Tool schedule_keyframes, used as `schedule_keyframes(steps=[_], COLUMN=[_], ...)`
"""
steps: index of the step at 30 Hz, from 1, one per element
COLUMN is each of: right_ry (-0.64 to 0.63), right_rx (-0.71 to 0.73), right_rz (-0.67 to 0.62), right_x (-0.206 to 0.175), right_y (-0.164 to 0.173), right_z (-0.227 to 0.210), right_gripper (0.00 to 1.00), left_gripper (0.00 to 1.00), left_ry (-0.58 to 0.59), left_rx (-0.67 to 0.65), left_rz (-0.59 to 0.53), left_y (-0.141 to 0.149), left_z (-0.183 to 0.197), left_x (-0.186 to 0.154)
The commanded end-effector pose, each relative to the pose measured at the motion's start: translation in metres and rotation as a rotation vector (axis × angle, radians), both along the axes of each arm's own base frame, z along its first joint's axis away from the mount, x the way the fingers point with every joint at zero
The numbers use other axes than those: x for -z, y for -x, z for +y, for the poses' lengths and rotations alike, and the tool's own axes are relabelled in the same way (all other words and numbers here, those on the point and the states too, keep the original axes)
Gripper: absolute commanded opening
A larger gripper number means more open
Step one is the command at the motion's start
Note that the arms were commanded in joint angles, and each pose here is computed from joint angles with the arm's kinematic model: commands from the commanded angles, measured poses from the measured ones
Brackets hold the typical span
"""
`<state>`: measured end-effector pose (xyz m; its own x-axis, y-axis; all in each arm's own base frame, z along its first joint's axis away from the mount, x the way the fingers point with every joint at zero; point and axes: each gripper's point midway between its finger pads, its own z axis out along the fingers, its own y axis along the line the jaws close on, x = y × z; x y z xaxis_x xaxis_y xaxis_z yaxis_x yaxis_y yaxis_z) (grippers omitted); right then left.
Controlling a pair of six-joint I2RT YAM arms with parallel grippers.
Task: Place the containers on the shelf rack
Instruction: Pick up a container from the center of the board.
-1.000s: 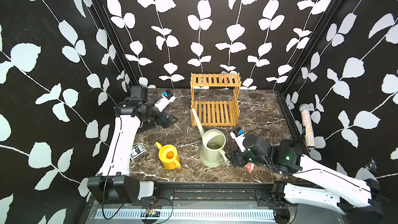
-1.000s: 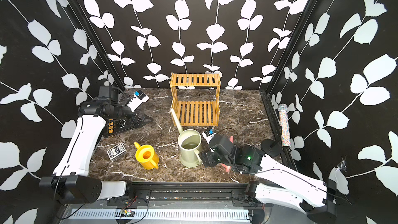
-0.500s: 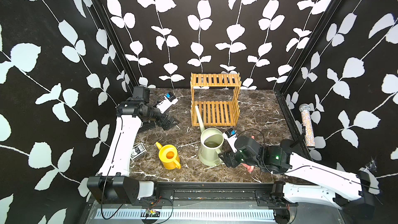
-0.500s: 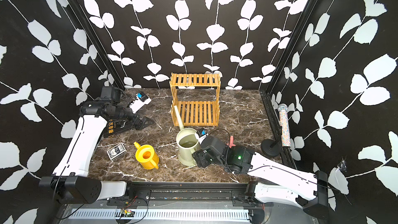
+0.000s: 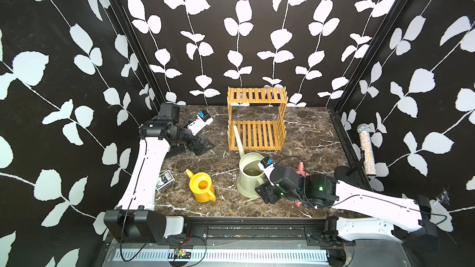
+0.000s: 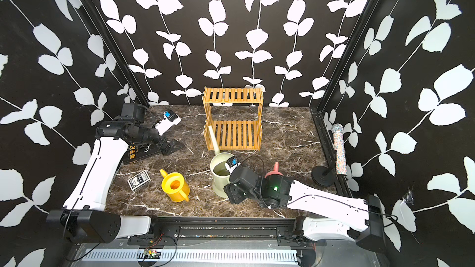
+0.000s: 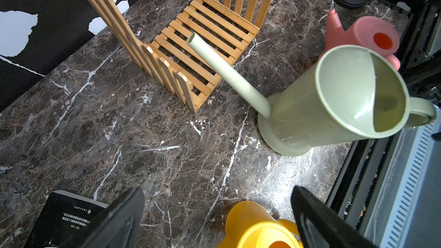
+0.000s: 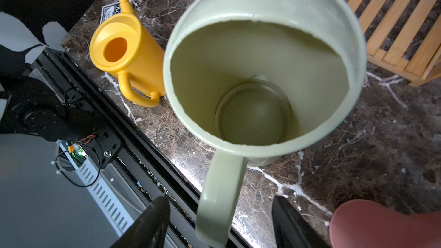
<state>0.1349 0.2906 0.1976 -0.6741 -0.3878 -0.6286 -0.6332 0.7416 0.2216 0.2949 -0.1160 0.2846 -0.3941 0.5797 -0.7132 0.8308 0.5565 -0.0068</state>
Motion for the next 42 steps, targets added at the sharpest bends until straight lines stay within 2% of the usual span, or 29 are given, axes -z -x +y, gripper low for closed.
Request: schedule_keyframes(steps=[1,4,8,13,18,23,26,34,42], right_ry=[0.002,-0.041,-0.068,-0.031,-0.002,0.005,0.01,0.009,-0.012], right_rx=[0.095,0.16,0.193,0.174,0.131,0.102,0.114,0.145,0.176], right_rz=[-0.045,-0.084,-0.121,-0.137,-0.121,-0.1,-0.109,-0.134,-0.179], right_x=[-0.004,-0.011,-0.018,-0.016,-0.01,-0.001,-0.003,-0.01,-0.026], right_y=[-0.012,-0.018,-0.022,-0.022,-0.021,-0.019,-0.02,-0.026,-0.032], right_z=[-0.01,-0.022,-0.035,-0.038,-0.023,-0.014,-0.017,-0.025,-0.029], right_gripper=[0.54,0.4,0.33,0.31,0.35,0.35,0.31,0.1,0.09], left_gripper=[0.98,0.99,0.98,0.98,0.99,0.99,0.98,0.98,0.99], left_ry=[-0.001,-0.002,-0.001,0.003,0.007,0.005,0.009,0.003,0.012], left_rx=[0.013,0.017,0.017,0.02,0.014,0.017,0.02,0.018,0.025], left_rz=[-0.012,-0.009,-0.009,-0.015,-0.013,-0.012,-0.01,-0.013,-0.015], left_y=[0.004,0.006,0.007,0.008,0.007,0.009,0.011,0.011,0.007], left_z=[-0.001,-0.002,-0.002,-0.004,-0.004,-0.004,-0.005,-0.004,-0.007], left_x=[-0.007,-0.006,-0.004,-0.006,-0.009,-0.005,-0.006,-0.006,-0.007])
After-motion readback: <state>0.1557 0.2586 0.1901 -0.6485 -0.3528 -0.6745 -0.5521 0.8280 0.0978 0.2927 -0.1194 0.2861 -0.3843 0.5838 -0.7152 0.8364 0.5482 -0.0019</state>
